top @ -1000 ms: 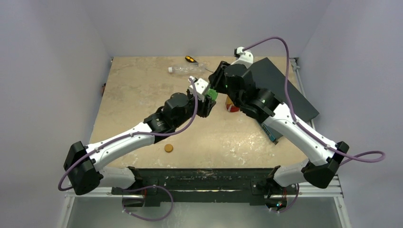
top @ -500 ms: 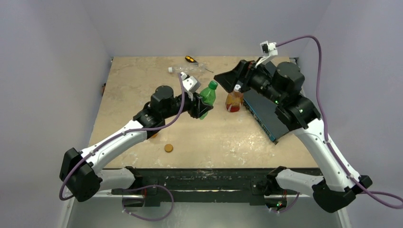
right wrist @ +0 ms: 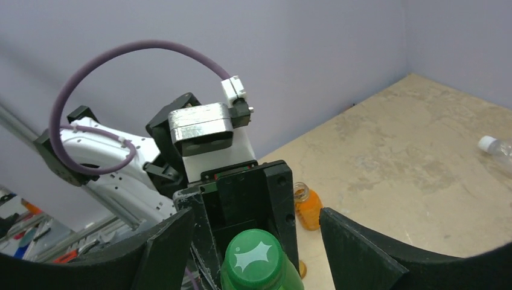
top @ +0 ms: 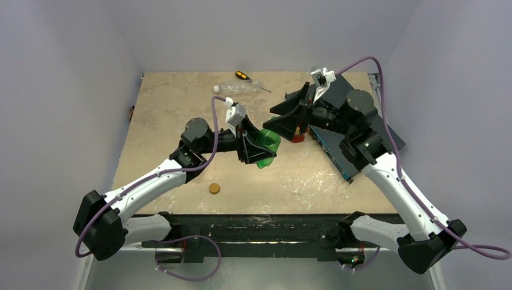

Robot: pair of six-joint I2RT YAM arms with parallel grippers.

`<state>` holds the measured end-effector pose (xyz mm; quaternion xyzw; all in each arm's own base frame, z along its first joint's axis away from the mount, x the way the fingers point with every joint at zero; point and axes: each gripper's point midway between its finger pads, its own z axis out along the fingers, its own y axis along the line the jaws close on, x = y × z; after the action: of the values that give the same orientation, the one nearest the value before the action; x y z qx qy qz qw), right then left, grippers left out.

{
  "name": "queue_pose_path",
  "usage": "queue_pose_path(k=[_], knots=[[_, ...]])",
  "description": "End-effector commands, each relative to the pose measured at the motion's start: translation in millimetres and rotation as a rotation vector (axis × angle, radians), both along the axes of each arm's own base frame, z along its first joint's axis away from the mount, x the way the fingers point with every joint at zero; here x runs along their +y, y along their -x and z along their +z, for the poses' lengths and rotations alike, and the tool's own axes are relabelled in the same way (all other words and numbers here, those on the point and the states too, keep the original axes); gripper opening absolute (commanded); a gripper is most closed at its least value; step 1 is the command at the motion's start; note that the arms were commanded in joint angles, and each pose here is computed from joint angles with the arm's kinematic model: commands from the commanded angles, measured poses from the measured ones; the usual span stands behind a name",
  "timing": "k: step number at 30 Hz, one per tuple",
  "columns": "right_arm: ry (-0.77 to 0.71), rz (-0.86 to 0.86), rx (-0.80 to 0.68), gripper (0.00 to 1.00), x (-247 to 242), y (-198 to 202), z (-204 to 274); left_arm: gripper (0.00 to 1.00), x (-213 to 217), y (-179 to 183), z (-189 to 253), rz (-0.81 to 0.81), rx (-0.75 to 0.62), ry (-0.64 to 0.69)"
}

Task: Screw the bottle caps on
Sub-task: Screw the bottle cap onto the plastic bottle.

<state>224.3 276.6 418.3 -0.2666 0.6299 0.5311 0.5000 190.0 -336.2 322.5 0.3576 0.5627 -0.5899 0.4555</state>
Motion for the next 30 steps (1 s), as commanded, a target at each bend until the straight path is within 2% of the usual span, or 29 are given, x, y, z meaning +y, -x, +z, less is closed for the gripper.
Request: queue_pose_path(k=[1, 8, 12, 18, 21, 23, 30], knots=[[-0.086, 0.103, -0.127, 0.76, 0.3, 23.0, 29.3, 0.0, 1.0, 14.0, 25.9, -0.072, -0.038, 0.101], [-0.096, 0.129, -0.123, 0.67, -0.4, 31.1, 26.4, 0.0, -2.3, 10.3, 19.9, -0.07, -0.01, 0.108], [-0.096, 0.123, -0.122, 0.56, -1.4, 31.8, 27.6, 0.0, -3.7, 7.7, 16.4, -0.067, 0.005, 0.106], [-0.077, 0.086, -0.097, 0.29, -1.4, 25.1, 24.9, 0.0, -4.7, 5.1, 12.5, -0.059, 0.018, 0.103], [-0.061, 0.025, -0.061, 0.12, -2.2, 14.4, 20.2, 0.0, -5.8, -0.2, 9.3, -0.037, 0.026, 0.088], [-0.04, -0.038, -0.015, 0.0, -2.3, 4.0, 14.7, 0.0, -6.1, -13.8, 4.6, 0.034, 0.03, 0.053], [0.068, -0.373, 0.163, 0.0, 5.1, -27.9, -15.8, 0.0, 10.0, -64.5, 14.0, 0.346, -0.032, -0.057]])
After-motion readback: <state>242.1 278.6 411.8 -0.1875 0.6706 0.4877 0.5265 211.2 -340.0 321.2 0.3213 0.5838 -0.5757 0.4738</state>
